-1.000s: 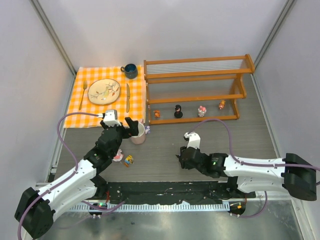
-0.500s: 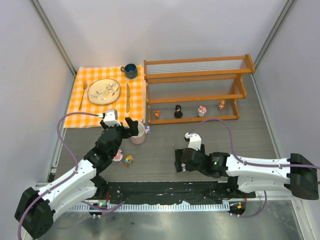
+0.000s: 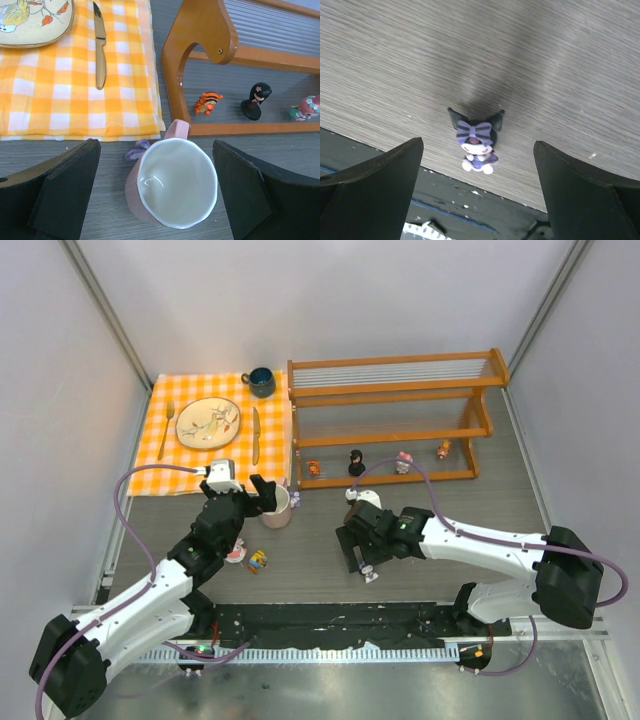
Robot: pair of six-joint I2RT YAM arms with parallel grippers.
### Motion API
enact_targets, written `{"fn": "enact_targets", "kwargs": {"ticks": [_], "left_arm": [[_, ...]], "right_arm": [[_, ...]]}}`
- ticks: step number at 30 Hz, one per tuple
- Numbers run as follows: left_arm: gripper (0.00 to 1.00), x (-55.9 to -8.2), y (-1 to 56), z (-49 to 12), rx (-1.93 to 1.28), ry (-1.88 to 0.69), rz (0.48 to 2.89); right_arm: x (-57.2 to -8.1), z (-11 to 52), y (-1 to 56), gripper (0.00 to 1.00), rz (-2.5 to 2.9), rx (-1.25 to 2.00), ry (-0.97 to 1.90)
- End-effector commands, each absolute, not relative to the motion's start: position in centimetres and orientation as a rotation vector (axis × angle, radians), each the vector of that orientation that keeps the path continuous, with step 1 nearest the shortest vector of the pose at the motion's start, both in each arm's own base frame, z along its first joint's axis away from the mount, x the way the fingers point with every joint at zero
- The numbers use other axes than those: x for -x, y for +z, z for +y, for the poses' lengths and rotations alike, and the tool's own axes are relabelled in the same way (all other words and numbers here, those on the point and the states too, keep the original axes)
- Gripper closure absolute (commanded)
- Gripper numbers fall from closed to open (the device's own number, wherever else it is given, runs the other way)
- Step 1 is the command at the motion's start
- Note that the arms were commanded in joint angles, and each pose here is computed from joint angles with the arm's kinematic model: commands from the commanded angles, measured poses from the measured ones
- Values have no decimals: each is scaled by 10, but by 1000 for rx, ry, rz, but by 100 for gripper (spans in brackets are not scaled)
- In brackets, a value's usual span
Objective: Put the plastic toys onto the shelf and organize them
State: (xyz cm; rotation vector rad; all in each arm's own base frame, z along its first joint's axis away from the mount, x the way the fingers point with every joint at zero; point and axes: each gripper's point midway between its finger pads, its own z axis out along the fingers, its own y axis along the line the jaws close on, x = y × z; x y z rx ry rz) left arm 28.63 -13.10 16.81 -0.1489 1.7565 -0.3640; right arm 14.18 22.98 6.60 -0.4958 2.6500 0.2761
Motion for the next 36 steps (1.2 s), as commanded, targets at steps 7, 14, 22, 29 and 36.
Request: {"fn": "enact_targets", "kwargs": {"ticks": [7, 14, 22, 29, 36], "left_arm": [[0, -292, 180, -127, 178, -355, 1708], [0, -292, 181, -127, 176, -358, 1707], [0, -292, 179, -129, 169, -363, 1711], [0, -292, 180, -130, 169, -366, 1709], [0, -292, 179, -131, 163, -369, 1711]], "right_arm": [[-130, 216, 66, 11, 2724, 609, 273], [-126, 218, 54, 18, 2754, 677, 263], [-132, 223, 42, 20, 2771, 738, 231], [-141, 226, 39, 26, 2773, 753, 247], [-145, 230, 37, 36, 2781, 752, 274]]}}
